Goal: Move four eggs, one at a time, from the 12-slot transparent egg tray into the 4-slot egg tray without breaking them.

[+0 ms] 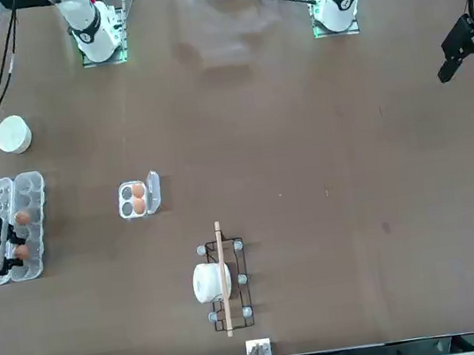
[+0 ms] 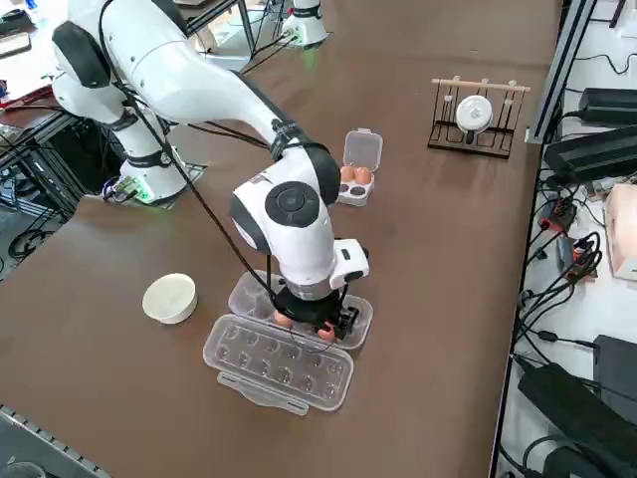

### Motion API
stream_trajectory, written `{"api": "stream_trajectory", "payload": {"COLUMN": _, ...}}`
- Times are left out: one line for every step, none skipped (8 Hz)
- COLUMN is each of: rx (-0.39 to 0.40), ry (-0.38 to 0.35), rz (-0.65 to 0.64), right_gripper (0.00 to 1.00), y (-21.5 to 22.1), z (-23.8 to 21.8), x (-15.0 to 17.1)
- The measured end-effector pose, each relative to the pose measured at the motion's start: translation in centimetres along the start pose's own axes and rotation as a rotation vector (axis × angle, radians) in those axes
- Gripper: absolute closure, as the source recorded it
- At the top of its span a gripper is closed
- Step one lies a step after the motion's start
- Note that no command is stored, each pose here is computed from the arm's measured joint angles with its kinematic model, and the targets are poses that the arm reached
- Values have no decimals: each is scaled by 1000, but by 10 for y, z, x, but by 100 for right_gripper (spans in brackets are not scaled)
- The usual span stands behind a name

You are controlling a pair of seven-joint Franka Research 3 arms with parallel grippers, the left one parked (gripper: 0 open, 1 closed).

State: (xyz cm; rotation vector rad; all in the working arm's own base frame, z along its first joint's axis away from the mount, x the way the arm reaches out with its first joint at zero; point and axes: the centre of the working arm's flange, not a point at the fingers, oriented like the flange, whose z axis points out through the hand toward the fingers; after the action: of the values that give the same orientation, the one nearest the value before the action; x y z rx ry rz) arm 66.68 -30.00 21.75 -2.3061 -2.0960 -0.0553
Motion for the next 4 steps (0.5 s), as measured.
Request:
{"api": "stream_trajectory", "payload": {"rx": 3, "ry": 12, "rz": 8, "right_gripper": 43, "y": 0, "z": -1, "x": 0}}
{"api": "stream_trajectory", "payload": {"rx": 6, "ry": 20, "rz": 12, "right_gripper": 43, "y": 0, "z": -5, "x": -1}}
{"api": "stream_trajectory", "payload": {"rx": 2, "ry": 27, "rz": 13, "right_gripper": 43, "y": 2, "z": -15, "x": 1}}
{"api": "stream_trajectory", "payload": {"rx": -3, "ry": 33, "rz": 12, "right_gripper": 43, "y": 4, "z": -30, "x": 5}}
